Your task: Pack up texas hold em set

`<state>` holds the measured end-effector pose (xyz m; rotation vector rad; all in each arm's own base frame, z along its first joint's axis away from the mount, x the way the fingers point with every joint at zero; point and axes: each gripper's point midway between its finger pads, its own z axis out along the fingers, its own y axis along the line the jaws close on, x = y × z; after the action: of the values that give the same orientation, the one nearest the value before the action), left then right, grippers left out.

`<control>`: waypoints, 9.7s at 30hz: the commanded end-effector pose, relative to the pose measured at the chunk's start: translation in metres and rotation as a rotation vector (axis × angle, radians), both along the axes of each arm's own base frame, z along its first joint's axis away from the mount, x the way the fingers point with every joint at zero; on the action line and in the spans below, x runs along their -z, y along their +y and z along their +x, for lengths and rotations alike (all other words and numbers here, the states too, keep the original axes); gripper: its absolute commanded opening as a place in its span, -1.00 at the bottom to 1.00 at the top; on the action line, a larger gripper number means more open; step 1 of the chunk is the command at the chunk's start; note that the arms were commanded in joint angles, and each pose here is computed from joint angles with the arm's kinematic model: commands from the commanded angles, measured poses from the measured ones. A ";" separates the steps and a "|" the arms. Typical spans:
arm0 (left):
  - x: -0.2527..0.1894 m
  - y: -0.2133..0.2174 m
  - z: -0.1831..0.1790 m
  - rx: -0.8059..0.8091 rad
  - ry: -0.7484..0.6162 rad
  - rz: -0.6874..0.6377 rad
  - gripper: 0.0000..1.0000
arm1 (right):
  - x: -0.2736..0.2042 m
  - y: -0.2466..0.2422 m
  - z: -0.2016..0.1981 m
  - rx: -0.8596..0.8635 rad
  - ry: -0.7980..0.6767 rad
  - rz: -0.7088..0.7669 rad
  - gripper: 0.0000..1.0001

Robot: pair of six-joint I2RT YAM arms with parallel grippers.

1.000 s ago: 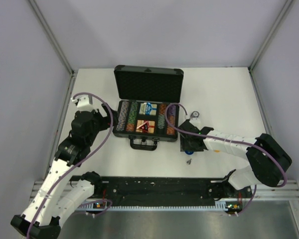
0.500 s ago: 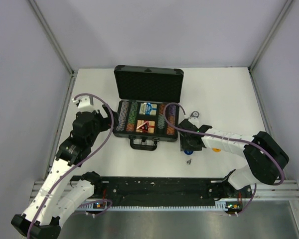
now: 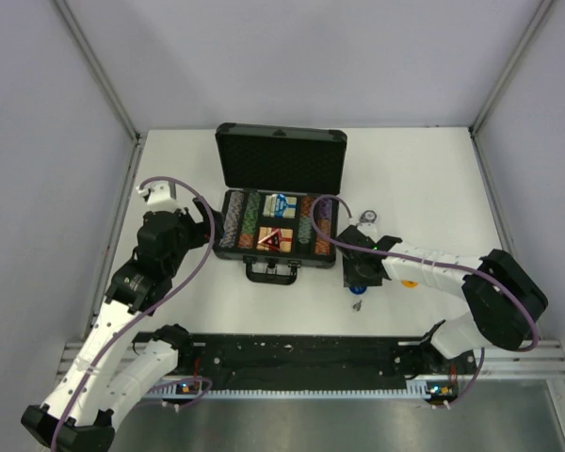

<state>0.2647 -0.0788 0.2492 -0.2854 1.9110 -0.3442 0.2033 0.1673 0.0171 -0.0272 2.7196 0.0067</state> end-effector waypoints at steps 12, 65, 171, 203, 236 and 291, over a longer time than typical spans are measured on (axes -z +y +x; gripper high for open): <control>-0.009 0.003 0.003 -0.025 -0.043 -0.013 0.97 | -0.073 0.018 0.033 -0.006 -0.174 0.085 -0.05; 0.013 0.045 -0.030 -0.195 0.009 0.027 0.97 | -0.108 0.224 0.215 -0.278 -0.510 0.105 0.03; 0.018 0.011 -0.009 -0.058 0.010 -0.025 0.98 | -0.083 -0.102 0.067 0.482 -0.249 0.125 -0.11; 0.010 0.044 -0.026 -0.195 -0.008 0.026 0.97 | -0.122 0.232 0.114 -0.269 -0.396 0.206 -0.12; 0.013 0.045 -0.027 -0.195 0.002 0.031 0.97 | -0.115 0.242 0.103 -0.335 -0.364 0.128 0.29; 0.020 0.012 -0.013 -0.078 0.030 -0.053 0.97 | 0.007 0.001 -0.059 0.181 0.112 0.061 -0.04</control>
<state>0.2496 -0.0685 0.2149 -0.3836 1.9663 -0.3229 0.1433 0.1711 0.0136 0.1750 2.8299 0.0126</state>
